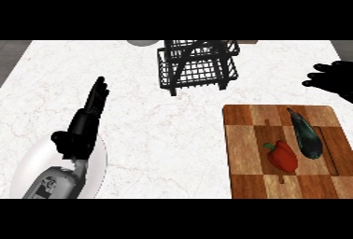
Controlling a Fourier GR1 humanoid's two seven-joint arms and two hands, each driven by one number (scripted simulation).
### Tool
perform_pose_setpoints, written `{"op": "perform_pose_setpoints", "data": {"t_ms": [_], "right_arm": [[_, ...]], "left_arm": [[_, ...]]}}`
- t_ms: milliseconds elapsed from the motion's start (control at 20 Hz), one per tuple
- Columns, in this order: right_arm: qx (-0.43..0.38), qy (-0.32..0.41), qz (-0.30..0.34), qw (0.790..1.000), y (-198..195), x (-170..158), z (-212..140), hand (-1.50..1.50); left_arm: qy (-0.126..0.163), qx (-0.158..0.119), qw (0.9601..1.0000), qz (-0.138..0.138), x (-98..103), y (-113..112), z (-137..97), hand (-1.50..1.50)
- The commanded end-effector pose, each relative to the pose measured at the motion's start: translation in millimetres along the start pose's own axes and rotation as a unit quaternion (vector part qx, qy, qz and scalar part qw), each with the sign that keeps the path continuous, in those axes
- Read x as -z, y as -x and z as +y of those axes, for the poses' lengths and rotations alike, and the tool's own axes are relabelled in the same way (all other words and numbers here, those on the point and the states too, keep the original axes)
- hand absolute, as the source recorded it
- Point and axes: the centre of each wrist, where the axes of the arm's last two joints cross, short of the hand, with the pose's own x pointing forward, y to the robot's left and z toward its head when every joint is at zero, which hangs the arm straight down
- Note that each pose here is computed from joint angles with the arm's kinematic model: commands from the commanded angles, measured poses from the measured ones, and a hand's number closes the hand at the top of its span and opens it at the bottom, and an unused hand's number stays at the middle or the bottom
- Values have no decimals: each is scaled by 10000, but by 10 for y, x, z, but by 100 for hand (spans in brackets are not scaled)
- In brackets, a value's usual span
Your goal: Pick the bell pepper from the cutting board and place it in the tiered basket
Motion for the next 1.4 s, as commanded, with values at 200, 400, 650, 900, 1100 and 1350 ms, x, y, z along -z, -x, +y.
{"op": "perform_pose_setpoints", "data": {"t_ms": [200, 400, 650, 900, 1100, 1350], "right_arm": [[-2807, -1932, 593, 9383, -1622, 365, 276, -150], [-3777, -2251, 883, 8938, -1927, 494, 620, -150], [-4395, -2456, 1172, 8561, -1815, 578, 975, -150], [-4538, -2594, 1420, 8406, -1650, 582, 1105, -150], [-4643, -2584, 1280, 8374, -1581, 493, 1211, -150], [-4917, -2705, 1777, 8084, -1520, 576, 1402, -150]], "left_arm": [[-69, -32, 9999, 142, -55, 55, -89, 0], [-195, 86, 9997, 144, -22, 82, -2, 0], [-198, 107, 9997, 80, -51, 53, -52, 0], [-104, 107, 9998, 135, -65, 84, -195, 0], [-123, 129, 9998, 101, -60, 114, -250, 0], [-86, 93, 9999, 64, -25, 8, -227, 0]]}}
